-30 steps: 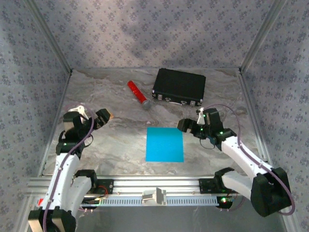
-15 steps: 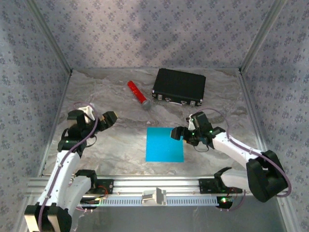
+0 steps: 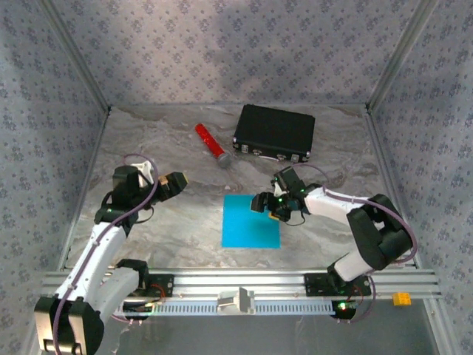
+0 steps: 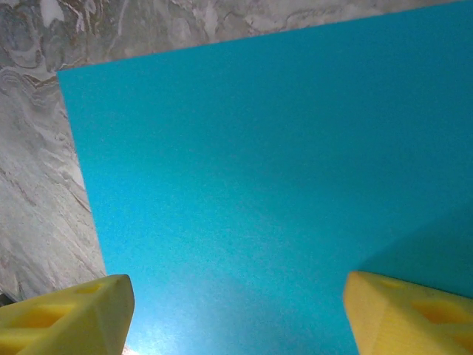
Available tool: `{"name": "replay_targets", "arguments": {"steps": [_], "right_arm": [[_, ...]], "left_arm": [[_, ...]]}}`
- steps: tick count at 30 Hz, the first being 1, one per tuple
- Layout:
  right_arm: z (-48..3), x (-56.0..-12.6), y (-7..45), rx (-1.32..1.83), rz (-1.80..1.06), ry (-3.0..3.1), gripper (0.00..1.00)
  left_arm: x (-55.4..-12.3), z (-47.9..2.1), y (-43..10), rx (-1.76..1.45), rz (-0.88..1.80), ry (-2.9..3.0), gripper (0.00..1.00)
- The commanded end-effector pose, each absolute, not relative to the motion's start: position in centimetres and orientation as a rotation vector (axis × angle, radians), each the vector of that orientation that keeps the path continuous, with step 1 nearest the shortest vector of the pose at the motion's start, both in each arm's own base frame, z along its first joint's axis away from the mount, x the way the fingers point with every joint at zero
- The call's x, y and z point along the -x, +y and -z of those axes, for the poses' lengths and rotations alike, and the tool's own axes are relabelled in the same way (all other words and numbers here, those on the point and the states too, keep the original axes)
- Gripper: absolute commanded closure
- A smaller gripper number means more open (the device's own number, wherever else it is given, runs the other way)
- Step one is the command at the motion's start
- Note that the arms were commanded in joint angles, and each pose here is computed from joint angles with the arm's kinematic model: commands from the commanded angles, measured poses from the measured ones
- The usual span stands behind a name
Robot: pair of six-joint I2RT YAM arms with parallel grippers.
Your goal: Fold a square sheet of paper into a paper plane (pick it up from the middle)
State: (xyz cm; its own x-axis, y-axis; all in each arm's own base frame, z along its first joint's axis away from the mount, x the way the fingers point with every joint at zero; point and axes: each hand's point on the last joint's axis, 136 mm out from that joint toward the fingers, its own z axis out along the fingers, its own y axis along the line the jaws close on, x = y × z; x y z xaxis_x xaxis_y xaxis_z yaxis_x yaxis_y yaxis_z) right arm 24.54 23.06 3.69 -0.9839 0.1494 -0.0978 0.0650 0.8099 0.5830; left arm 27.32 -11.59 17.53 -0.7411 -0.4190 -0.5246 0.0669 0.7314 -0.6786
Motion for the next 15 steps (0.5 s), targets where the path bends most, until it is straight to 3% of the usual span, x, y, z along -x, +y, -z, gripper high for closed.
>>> {"name": "replay_targets", "arguments": {"steps": [1,11,15], "right_arm": [[-2.2,-24.8,23.0,-0.324,-0.872,2.9,0.26],[-2.5,-26.9,27.1,-0.453,-1.067,2.829,0.26],[-4.8,-27.8,27.8,-0.412,-1.155,2.778,0.25]], "left_arm": [[-27.6,-17.9,-12.4,0.251,0.966,2.219,0.0],[-28.3,-16.5,-14.2,0.244,0.917,2.301,0.06],[-28.6,-15.7,-15.5,0.246,0.861,2.385,0.17]]}}
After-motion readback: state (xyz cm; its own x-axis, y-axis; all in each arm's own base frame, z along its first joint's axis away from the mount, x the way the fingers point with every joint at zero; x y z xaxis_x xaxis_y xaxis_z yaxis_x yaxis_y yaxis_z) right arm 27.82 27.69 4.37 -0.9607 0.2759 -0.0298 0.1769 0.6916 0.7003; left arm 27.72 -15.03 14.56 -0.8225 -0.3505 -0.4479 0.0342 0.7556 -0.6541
